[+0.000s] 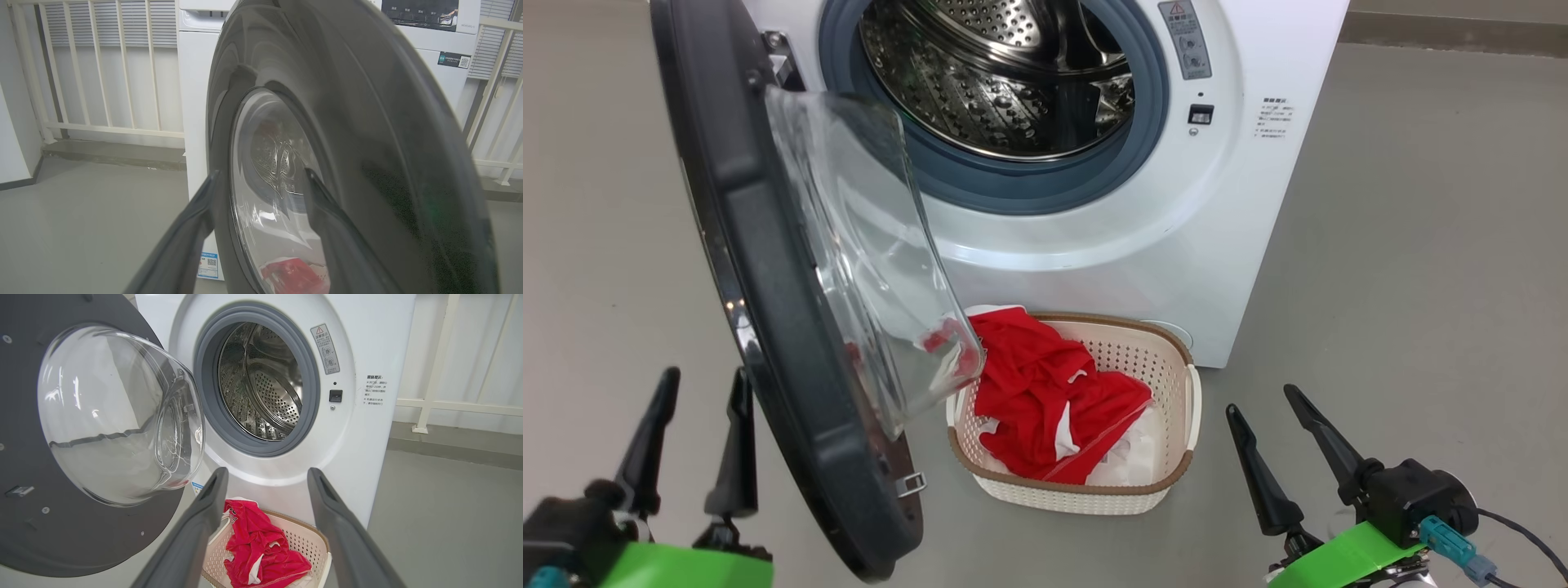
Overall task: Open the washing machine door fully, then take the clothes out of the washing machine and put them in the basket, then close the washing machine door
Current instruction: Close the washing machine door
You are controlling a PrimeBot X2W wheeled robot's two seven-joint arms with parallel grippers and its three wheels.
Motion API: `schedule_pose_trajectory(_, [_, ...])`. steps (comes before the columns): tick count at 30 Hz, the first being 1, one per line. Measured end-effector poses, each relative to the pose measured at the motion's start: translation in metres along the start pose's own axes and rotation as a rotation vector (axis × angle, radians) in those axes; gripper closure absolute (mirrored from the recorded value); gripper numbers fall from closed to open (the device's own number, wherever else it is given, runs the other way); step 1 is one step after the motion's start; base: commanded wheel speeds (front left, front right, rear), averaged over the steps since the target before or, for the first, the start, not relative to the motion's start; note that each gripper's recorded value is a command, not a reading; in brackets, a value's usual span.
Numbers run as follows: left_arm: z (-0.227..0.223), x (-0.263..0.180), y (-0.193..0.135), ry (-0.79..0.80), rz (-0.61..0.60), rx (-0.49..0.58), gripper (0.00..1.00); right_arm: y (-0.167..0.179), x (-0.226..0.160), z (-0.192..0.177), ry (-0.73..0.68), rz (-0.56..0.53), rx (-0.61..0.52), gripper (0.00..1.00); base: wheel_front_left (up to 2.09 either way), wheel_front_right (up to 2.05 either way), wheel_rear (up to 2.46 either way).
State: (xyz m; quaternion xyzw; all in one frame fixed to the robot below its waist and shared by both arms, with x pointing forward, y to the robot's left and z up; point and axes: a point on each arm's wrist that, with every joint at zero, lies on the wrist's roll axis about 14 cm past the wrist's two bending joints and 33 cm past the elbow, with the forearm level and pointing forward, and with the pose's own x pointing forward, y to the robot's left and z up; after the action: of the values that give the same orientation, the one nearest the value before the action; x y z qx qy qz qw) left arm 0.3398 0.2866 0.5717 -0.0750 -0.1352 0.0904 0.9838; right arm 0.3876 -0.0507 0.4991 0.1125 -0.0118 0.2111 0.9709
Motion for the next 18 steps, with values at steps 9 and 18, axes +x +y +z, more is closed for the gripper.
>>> schedule_pose_trajectory(9, [-0.017,-0.014,-0.001,0.053,0.005,0.065,0.0,0.0,-0.001,0.002,-0.005,-0.002,0.006,0.0,0.0,0.0,0.0])
schedule_pose_trajectory(18, [-0.019,-0.023,-0.003,0.055,0.027,0.103,0.0,0.001,-0.001,0.003,-0.008,0.001,0.005,0.0,0.0,0.0,0.0])
